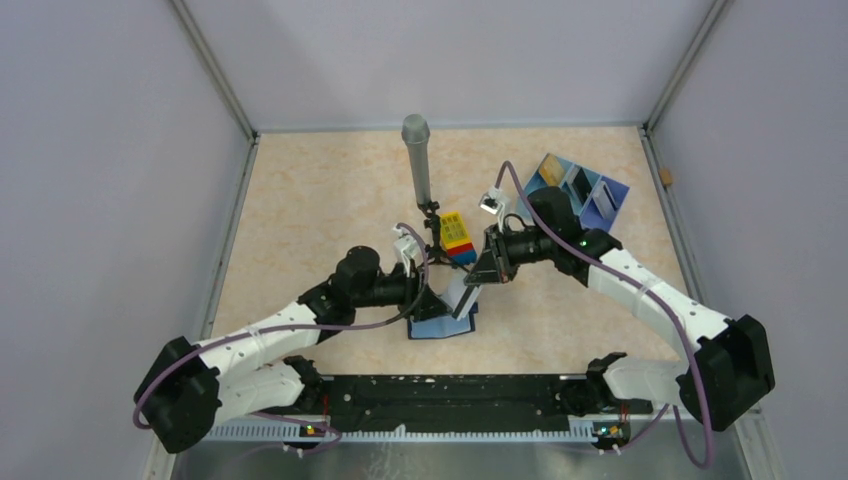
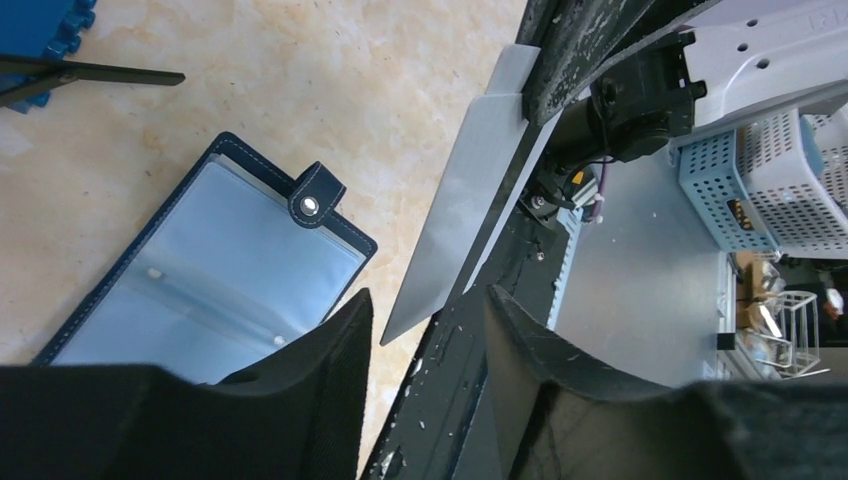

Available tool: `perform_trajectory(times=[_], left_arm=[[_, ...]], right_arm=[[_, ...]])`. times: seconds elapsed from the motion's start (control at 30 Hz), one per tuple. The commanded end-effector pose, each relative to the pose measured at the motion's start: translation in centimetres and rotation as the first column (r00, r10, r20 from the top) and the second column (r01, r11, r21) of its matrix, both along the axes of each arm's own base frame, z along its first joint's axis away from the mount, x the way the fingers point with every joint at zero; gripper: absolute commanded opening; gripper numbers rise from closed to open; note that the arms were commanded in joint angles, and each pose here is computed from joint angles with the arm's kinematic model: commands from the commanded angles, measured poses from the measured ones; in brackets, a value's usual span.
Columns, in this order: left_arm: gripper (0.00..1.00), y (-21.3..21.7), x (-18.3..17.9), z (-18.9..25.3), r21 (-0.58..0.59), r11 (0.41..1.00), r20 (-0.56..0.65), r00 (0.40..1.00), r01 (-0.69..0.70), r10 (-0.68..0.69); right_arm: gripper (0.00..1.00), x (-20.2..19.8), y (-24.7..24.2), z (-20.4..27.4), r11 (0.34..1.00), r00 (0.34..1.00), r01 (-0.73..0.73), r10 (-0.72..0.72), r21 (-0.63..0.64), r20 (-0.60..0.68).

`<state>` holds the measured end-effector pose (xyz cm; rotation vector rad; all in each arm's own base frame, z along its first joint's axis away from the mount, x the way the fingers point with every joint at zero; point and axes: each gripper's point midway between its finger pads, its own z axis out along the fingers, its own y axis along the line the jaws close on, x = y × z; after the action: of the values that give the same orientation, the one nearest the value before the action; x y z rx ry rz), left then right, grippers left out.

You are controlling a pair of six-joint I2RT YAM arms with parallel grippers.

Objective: Put the credit cards into the card holder
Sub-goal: Place the credit card in the storage box.

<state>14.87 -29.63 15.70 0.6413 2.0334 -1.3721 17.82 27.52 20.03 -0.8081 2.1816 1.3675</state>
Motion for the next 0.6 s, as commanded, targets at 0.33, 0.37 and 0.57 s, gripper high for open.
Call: perform_trajectory(times=[0.33, 0.37, 0.57], left_arm=[[0.0, -0.3, -1.0, 0.2, -0.054, 0.997, 0.003, 0.998, 0.059, -0.059], [0.0, -0.2, -1.2, 0.1, -0.055, 0.996, 0.001, 0.998, 0.065, -0.065], [0.0, 0.2, -1.9, 0.0, -0.064, 0.995, 0.008, 0.997, 0.081, -0.081]], right_arm=[[0.0, 1.2, 0.3, 0.7, 0.999, 0.996, 0.002, 0.001, -0.032, 0.091], [0.0, 1.5, 0.3, 0.6, 0.999, 0.995, 0.015, -0.011, -0.039, 0.095], [0.0, 2.8, 0.0, 1.0, 0.997, 0.99, 0.065, -0.059, -0.04, 0.124]])
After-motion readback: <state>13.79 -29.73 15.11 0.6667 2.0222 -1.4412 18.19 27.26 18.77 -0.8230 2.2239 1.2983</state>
